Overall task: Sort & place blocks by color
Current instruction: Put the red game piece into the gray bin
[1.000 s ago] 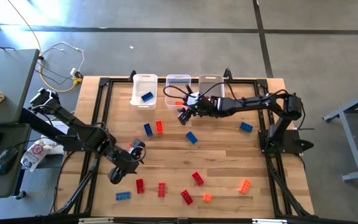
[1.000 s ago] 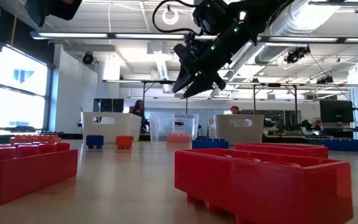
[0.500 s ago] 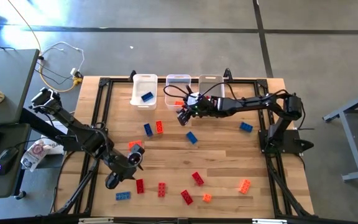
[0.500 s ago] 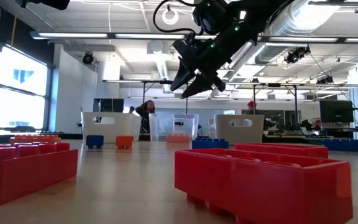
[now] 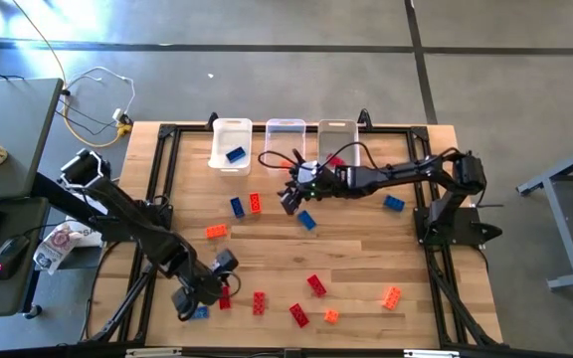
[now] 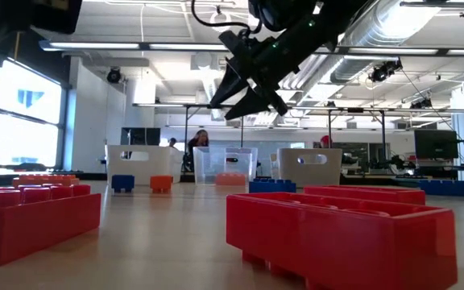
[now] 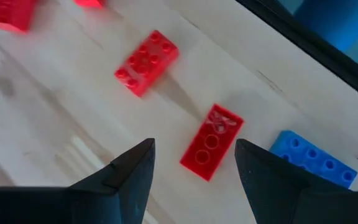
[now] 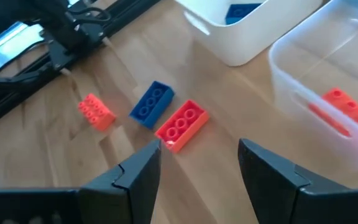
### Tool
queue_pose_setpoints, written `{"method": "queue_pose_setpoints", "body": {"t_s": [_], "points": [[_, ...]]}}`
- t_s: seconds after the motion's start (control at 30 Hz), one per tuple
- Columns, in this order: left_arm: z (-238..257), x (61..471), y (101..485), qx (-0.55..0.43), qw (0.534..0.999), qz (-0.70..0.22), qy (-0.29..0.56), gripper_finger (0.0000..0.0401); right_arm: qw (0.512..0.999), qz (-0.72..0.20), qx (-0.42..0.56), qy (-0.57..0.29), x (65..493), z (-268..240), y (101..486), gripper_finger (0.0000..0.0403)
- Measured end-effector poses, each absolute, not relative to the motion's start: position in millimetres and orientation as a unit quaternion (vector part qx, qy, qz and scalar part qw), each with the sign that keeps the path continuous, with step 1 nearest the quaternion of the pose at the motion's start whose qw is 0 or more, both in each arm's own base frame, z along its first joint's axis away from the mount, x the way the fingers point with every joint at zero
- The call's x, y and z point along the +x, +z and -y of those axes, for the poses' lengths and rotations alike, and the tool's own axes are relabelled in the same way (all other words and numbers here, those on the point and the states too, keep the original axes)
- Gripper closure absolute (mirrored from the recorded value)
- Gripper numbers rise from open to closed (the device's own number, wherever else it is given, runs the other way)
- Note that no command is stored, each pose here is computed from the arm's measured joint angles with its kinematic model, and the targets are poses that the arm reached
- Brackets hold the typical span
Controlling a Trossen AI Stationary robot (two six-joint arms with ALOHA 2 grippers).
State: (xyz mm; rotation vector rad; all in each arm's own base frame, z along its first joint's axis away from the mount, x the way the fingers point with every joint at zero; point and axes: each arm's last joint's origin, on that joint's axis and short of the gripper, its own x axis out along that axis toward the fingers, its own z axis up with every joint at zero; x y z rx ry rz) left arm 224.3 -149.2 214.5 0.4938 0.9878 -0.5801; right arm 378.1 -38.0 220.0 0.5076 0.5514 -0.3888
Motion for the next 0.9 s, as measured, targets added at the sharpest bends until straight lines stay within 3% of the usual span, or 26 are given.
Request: {"method": "queue_pose_setpoints", "body": {"t_s": [0.9], "points": [[173,238,159,0.281,0.763,-0.512,-0.277,0.019,0.914,-0.261,0.25,-0.184,380,-8,220,0.0203]]}}
